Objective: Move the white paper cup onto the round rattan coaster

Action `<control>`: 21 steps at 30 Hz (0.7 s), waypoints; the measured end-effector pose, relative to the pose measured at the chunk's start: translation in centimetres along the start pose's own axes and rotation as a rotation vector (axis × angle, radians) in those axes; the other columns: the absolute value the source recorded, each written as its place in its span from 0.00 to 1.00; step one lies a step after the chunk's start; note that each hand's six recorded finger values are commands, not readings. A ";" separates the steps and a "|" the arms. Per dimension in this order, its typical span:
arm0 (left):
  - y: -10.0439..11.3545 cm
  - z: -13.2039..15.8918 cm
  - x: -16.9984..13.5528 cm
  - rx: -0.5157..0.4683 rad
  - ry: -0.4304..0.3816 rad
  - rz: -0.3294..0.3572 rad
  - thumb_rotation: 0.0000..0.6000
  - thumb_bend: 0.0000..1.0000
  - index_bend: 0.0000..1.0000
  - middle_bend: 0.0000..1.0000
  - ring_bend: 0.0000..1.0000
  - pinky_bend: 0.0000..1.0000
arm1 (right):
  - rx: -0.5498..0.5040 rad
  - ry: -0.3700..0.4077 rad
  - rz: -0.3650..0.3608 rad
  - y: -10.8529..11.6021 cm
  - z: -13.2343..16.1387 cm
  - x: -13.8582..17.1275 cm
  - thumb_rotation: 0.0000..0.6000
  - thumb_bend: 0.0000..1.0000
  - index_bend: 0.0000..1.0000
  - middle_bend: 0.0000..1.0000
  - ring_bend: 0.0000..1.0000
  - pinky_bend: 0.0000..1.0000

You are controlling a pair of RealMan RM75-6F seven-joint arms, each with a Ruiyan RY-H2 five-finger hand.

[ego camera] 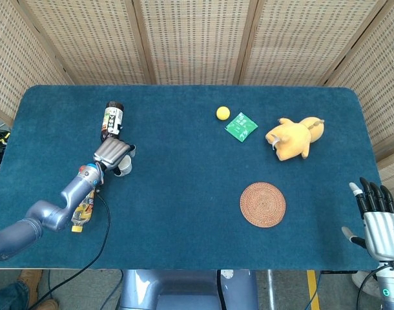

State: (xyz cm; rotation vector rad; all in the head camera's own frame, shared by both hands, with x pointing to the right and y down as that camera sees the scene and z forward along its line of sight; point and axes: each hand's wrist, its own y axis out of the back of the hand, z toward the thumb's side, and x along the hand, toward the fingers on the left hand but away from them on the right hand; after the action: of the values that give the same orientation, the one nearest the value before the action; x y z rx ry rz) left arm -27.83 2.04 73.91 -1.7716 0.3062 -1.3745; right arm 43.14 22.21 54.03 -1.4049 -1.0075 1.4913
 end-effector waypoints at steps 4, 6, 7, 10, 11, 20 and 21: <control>0.7 -0.1 -0.1 0.000 0.000 0.026 1.00 0.00 0.47 0.55 0.46 0.40 | -0.006 0.000 -0.001 0.0 0.0 0.0 1.00 0.00 0.08 0.00 0.00 0.00; 1.6 0.0 -0.2 -0.007 -0.004 0.051 1.00 0.00 0.47 0.55 0.46 0.40 | -0.008 0.000 -0.002 0.1 0.0 0.0 1.00 0.00 0.08 0.00 0.00 0.00; 1.9 0.1 -0.3 -0.011 -0.009 0.059 1.00 0.00 0.47 0.55 0.46 0.40 | -0.010 0.000 -0.003 0.1 -0.1 0.0 1.00 0.00 0.08 0.00 0.00 0.00; 3.2 1.1 -0.7 -0.023 -0.044 0.090 1.00 0.00 0.47 0.55 0.46 0.40 | -0.017 0.000 -0.005 0.2 -0.1 0.0 1.00 0.00 0.08 0.00 0.00 0.00; 3.5 1.4 -0.8 -0.024 -0.053 0.095 1.00 0.00 0.47 0.54 0.46 0.40 | -0.019 0.000 -0.006 0.3 -0.1 0.0 1.00 0.00 0.08 0.00 0.00 0.00; 7.2 9.7 -1.8 0.006 -0.268 0.144 1.00 0.00 0.47 0.53 0.45 0.40 | -0.039 -0.011 -0.013 0.7 -0.5 0.0 1.00 0.00 0.08 0.00 0.00 0.00; 7.6 11.0 -1.8 0.026 -0.298 0.143 1.00 0.00 0.47 0.53 0.45 0.40 | -0.041 -0.014 -0.014 0.7 -0.6 0.0 1.00 0.00 0.08 0.00 0.00 0.00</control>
State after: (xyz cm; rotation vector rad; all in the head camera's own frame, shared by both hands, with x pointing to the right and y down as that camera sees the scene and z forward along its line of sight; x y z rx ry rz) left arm -16.56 3.77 66.71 -1.8649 0.2456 -0.9936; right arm 43.65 22.02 53.34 -1.4153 -1.0592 1.4796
